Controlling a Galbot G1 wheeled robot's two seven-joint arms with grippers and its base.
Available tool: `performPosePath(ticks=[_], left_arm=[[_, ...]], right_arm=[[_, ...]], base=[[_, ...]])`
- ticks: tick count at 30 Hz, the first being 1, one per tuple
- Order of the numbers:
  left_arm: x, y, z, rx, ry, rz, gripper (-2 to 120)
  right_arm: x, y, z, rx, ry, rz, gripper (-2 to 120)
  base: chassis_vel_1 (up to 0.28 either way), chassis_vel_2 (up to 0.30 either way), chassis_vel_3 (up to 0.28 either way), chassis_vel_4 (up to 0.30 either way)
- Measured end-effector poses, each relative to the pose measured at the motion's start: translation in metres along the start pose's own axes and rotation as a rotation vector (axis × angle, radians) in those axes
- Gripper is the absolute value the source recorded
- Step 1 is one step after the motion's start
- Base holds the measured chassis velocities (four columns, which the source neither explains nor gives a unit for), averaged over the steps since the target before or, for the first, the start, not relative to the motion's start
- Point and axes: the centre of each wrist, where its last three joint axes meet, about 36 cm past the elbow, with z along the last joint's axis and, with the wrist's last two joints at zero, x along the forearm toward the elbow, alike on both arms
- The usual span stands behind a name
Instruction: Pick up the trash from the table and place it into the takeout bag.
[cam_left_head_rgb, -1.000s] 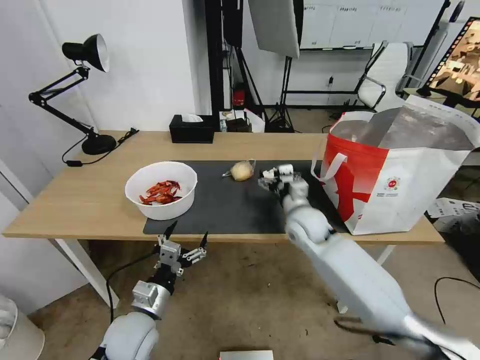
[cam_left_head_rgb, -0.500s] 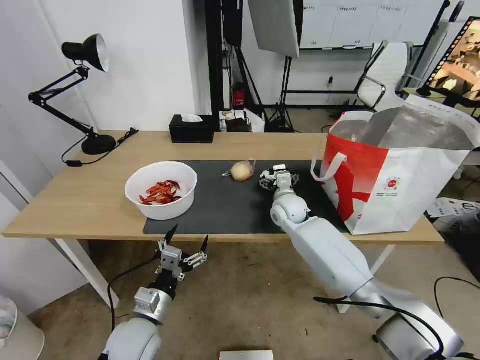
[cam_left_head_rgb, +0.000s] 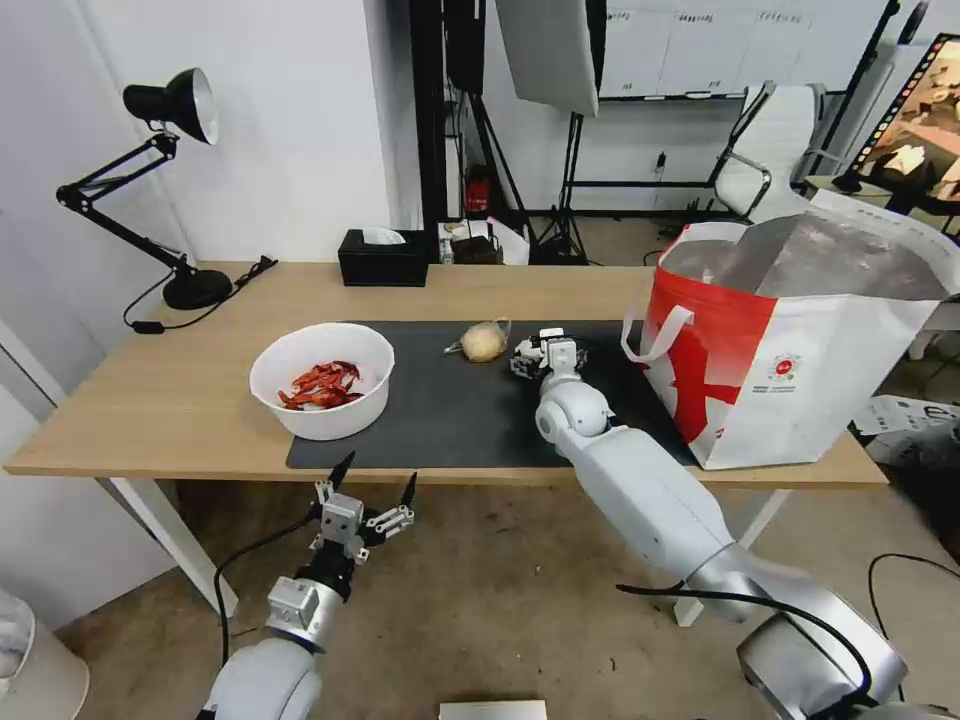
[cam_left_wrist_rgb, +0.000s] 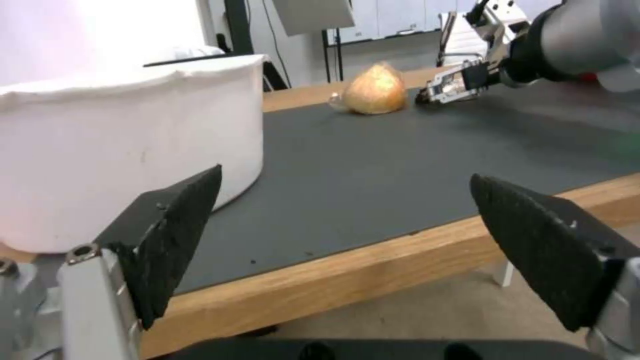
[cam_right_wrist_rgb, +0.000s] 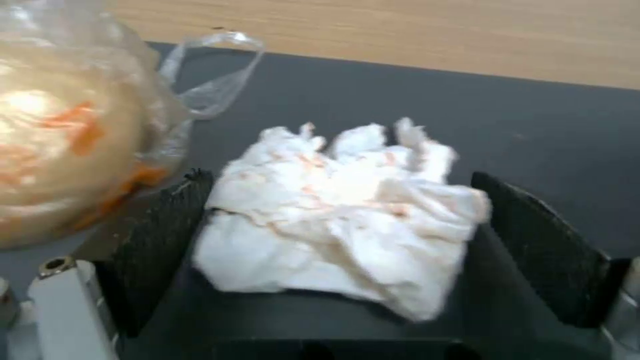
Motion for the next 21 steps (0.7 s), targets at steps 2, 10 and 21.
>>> performPosePath(ticks=[2, 10, 21], left_arm=[[0.0, 0.0, 0.0, 0.0, 0.0, 0.0, 100], [0.002, -0.002, 0.002, 0.007, -0.004, 0.002, 100], [0.0, -0.003, 0.002, 0.007, -0.008, 0.008, 100]], right_arm=[[0.0, 0.001, -0.001, -0.002, 0.003, -0.003, 100], [0.001, 0.004, -0.003, -0.016, 0.015, -0.019, 73], [0.003, -0.011, 0.0, -0.013, -0.002, -0.014, 32]], base=[[0.0, 0.0, 0.0, 0.0], [0.0, 0.0, 0.0, 0.0], [0.0, 0.0, 0.0, 0.0]])
